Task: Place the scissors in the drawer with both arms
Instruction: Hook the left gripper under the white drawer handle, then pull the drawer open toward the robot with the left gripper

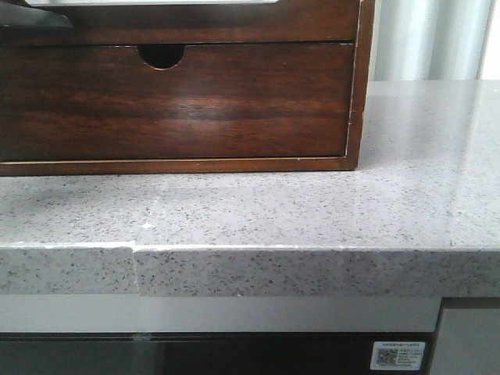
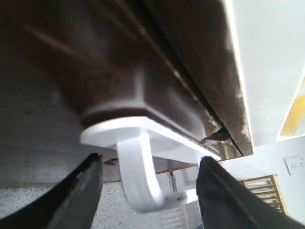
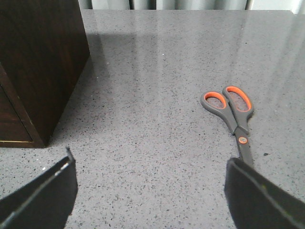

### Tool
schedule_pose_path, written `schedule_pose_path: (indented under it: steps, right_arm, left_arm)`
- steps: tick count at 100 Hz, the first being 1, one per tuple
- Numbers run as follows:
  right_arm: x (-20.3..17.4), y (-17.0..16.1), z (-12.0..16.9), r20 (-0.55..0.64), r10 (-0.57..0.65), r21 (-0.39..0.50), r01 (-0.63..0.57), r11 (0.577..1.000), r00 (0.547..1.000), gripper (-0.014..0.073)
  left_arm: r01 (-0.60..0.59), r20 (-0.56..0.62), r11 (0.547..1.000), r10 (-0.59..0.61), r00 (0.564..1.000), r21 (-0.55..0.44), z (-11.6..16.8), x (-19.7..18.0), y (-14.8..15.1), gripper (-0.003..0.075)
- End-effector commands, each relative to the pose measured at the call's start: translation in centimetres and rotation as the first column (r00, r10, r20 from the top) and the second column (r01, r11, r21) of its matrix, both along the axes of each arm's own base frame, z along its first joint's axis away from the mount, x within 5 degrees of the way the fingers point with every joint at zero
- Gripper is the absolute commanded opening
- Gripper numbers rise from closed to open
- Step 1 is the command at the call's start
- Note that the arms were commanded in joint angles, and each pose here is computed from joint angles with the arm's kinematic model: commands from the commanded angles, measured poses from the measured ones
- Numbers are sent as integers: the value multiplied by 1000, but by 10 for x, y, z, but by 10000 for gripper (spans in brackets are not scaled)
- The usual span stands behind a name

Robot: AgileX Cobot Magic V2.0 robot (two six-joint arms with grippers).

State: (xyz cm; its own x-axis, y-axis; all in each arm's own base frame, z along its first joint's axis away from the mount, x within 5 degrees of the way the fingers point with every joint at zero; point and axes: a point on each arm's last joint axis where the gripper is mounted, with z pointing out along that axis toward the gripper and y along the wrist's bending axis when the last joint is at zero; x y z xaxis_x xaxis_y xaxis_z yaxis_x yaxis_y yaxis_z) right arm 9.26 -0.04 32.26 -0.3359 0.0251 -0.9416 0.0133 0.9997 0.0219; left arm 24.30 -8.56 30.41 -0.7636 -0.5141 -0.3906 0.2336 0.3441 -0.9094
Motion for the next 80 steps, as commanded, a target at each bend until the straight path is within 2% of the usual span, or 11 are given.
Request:
schedule_pose_path:
  steps: [1,27,42,55,69,80]
  right_arm:
    - [3,0,17,100,-2,-5,3,1000,995,568]
    - [3,0,17,100,-2,-5,3,1000,995,568]
    - [3,0,17,100,-2,-5,3,1000,995,568]
    - [3,0,17,100,-2,-5,3,1000,995,568]
    - [3,-1,17,100,-3,-12,4,1000,995,568]
    - [3,-1,17,100,-3,-13,4,1000,995,568]
  left_arm:
    - [28,55,993,-21,998,-115,21,2,-2,370]
    - [41,52,992,-35,998,-121,20,2,-3,171]
    - [55,56,991,-48,997,-119,20,1,-3,88]
    - [87,60,993,-82,995,-84,17,-1,-5,44]
    - [144,87,984,-135,987,-107,21,-10,-3,10]
    - [155,112,984,-145,983,-82,23,-23,0,-8]
